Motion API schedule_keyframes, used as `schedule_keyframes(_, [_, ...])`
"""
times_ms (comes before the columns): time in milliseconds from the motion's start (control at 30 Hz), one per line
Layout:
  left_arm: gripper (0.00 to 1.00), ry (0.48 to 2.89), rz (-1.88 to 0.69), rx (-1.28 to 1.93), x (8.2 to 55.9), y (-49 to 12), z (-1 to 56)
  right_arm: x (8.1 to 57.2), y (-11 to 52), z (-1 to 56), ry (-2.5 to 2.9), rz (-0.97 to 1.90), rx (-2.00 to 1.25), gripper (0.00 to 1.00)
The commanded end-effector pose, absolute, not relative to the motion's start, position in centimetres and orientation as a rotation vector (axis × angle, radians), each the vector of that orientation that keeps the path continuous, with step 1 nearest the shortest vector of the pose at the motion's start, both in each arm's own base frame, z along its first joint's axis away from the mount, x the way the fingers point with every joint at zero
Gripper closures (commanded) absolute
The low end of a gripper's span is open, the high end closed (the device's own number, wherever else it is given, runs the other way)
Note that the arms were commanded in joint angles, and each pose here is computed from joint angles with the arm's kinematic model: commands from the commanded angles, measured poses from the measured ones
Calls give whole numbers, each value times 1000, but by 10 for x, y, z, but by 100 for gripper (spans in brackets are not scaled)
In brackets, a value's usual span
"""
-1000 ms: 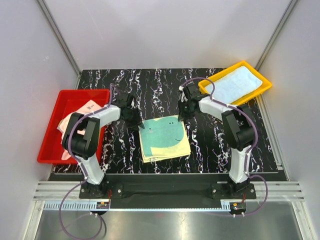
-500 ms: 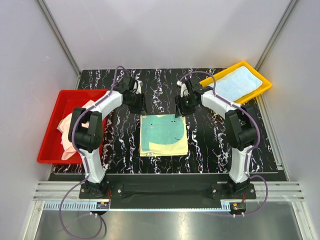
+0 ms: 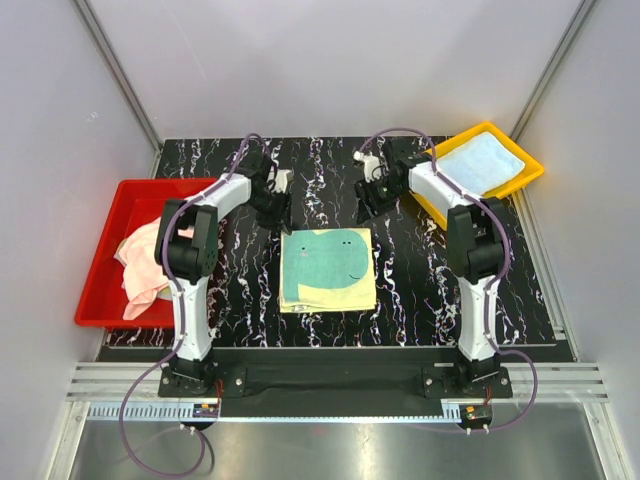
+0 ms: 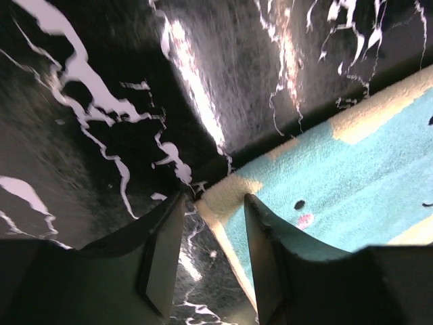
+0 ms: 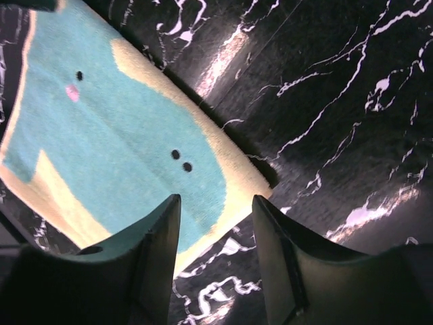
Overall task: Fold and stack the towels
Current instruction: Fold the towel
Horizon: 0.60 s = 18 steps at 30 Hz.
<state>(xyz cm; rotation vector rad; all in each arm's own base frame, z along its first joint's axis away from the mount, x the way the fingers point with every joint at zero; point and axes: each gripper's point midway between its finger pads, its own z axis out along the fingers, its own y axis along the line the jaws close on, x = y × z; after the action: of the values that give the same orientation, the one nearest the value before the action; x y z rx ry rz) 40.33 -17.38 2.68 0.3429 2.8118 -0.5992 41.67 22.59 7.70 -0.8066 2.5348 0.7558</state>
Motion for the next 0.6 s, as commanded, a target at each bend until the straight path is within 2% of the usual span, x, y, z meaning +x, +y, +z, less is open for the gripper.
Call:
schedule_keyframes(0, [55,2747,-628,432,419,-176,39,421,226,76,2490,811,-940,48])
schedule_keyframes(267, [57,2753,-673,543,415,-180,27,420,218,43,2579,882,-1023,51])
schedule_keyframes(433, [67,2779,-677,590,409,-177,20,417,209,31,2599,894,-1045,53])
schedule_keyframes(500, [72,2774,-671,599,410,-177,21,418,206,27,2605,882,-1041,60])
schedule_keyframes(533, [82,2774,-673,601,411,-177,21,421,205,25,2603,871,-1040,72])
schedule_keyframes(567, [89,2769,-674,603,412,-178,22,426,203,23,2604,842,-1029,80])
